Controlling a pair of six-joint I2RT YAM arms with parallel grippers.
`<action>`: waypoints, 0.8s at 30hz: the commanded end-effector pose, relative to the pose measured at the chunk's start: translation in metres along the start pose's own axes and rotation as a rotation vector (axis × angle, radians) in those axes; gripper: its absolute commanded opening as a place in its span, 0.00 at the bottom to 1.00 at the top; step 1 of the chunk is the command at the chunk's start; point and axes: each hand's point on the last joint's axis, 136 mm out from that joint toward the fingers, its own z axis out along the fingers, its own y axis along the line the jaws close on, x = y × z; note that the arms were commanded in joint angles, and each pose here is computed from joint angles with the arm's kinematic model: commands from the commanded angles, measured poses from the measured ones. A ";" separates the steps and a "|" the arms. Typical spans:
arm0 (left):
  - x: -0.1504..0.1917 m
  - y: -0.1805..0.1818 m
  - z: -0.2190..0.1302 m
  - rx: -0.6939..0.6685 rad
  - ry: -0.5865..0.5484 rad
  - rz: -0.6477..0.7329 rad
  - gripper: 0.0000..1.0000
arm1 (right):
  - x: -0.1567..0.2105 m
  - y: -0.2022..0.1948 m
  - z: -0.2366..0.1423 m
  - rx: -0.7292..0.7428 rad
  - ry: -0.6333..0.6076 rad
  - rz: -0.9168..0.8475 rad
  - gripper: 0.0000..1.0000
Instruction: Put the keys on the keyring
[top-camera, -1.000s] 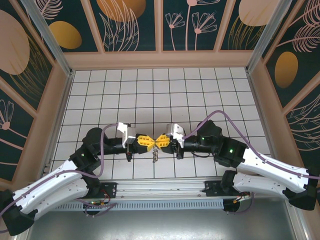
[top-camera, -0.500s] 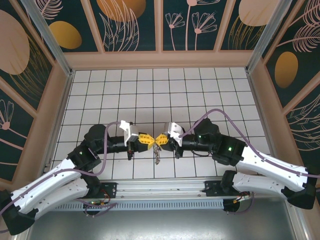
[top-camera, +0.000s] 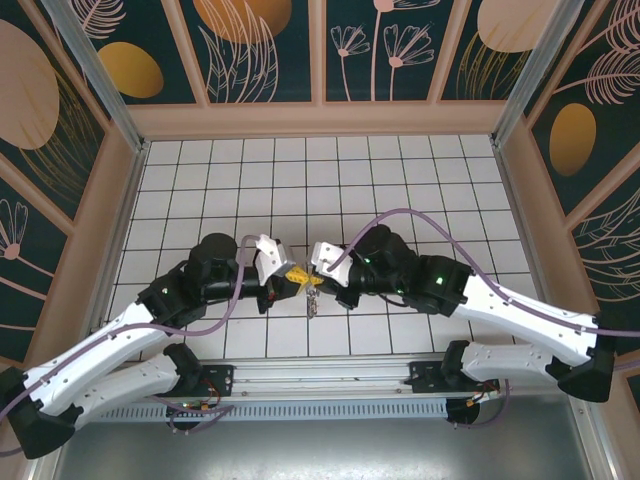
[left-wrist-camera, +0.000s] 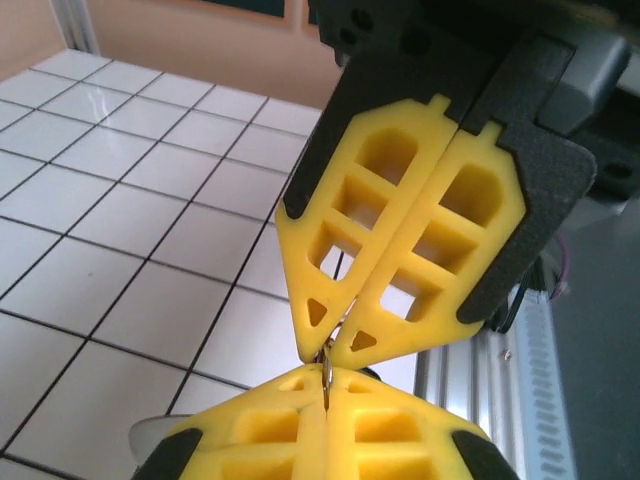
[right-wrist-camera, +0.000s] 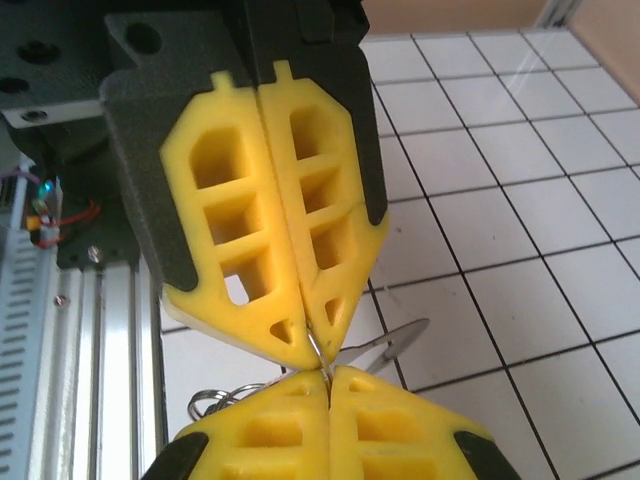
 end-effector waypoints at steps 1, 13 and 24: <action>0.008 -0.011 0.002 0.059 0.054 -0.011 0.00 | -0.027 -0.010 -0.006 0.060 -0.061 -0.047 0.00; -0.039 -0.040 -0.022 0.171 -0.262 0.060 0.00 | -0.037 0.002 -0.033 0.031 -0.258 0.027 0.20; -0.051 -0.048 -0.027 0.213 -0.335 0.088 0.00 | -0.031 0.009 -0.027 -0.028 -0.280 0.074 0.21</action>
